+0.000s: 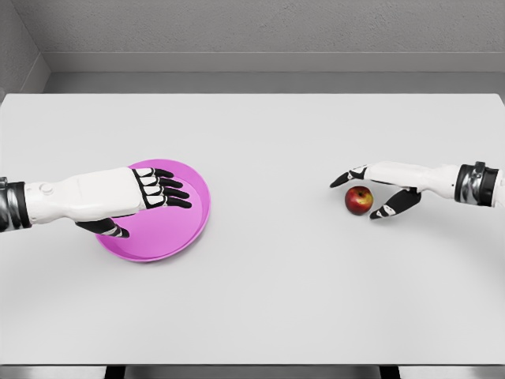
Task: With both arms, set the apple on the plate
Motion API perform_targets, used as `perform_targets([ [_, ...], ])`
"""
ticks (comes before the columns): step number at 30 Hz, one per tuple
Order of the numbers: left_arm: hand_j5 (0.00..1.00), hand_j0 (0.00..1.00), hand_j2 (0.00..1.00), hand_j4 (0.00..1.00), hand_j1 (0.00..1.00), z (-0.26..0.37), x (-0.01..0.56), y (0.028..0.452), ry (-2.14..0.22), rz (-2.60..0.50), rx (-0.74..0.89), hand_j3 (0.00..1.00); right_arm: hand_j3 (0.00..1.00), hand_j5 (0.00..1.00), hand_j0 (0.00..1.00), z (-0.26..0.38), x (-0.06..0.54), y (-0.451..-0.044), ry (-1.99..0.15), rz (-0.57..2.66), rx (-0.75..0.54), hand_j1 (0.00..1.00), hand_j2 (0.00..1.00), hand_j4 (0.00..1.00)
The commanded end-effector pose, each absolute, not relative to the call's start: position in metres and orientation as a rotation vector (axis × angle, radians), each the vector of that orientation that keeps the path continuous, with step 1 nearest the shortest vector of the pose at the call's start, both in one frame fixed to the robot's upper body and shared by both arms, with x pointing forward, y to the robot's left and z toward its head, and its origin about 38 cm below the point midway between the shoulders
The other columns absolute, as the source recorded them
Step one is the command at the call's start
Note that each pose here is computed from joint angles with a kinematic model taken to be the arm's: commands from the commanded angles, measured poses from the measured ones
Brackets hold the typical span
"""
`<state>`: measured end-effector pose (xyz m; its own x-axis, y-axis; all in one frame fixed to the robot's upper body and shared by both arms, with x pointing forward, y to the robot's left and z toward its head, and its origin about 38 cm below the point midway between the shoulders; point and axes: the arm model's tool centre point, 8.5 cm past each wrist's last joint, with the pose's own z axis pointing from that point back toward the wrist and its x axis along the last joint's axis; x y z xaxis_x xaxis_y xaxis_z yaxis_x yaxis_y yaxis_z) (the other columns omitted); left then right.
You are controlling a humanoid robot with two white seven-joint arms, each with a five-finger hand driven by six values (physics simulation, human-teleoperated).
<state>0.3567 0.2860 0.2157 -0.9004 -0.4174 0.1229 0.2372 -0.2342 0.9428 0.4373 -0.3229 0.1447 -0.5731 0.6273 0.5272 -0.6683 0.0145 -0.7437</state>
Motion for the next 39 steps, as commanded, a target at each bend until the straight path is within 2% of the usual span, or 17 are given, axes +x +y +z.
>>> perform_targets([
  [1, 1.0, 1.0, 1.0, 1.0, 1.0, 0.2165, 0.3567, 0.2859, -1.624, -2.167, 0.213, 1.0, 0.84, 0.84, 0.84, 0.1447, 0.4377, -0.3241, -1.336, 1.717, 0.048, 0.84, 0.84, 0.84],
  [8, 1.0, 1.0, 1.0, 1.0, 1.0, 0.2165, 0.3567, 0.2859, -1.624, -2.167, 0.213, 1.0, 0.82, 0.82, 0.82, 0.1413, 0.4388, -0.3225, -1.334, 1.709, 0.054, 0.82, 0.82, 0.82],
  [11, 1.0, 1.0, 1.0, 1.0, 1.0, 0.2164, 0.357, 0.2863, -1.623, -2.167, 0.214, 1.0, 0.78, 0.78, 0.78, 0.1422, 0.4386, -0.3225, -1.344, 1.716, 0.056, 0.78, 0.78, 0.78],
  [17, 1.0, 1.0, 1.0, 1.0, 1.0, 0.2165, 0.3567, 0.2859, -1.624, -2.167, 0.213, 1.0, 0.77, 0.77, 0.77, 0.1417, 0.4384, -0.3236, -1.347, 1.719, 0.057, 0.77, 0.77, 0.77],
  [33, 1.0, 1.0, 1.0, 1.0, 1.0, 0.2164, 0.357, 0.2863, -1.623, -2.167, 0.214, 1.0, 0.58, 0.58, 0.58, 0.1393, 0.4389, -0.3287, -1.347, 1.715, 0.054, 0.58, 0.58, 0.58],
  [39, 1.0, 1.0, 1.0, 1.0, 1.0, 0.2164, 0.357, 0.2863, -1.623, -2.167, 0.214, 1.0, 0.55, 0.55, 0.55, 0.139, 0.4395, -0.3242, -1.358, 1.714, 0.063, 0.55, 0.55, 0.55],
])
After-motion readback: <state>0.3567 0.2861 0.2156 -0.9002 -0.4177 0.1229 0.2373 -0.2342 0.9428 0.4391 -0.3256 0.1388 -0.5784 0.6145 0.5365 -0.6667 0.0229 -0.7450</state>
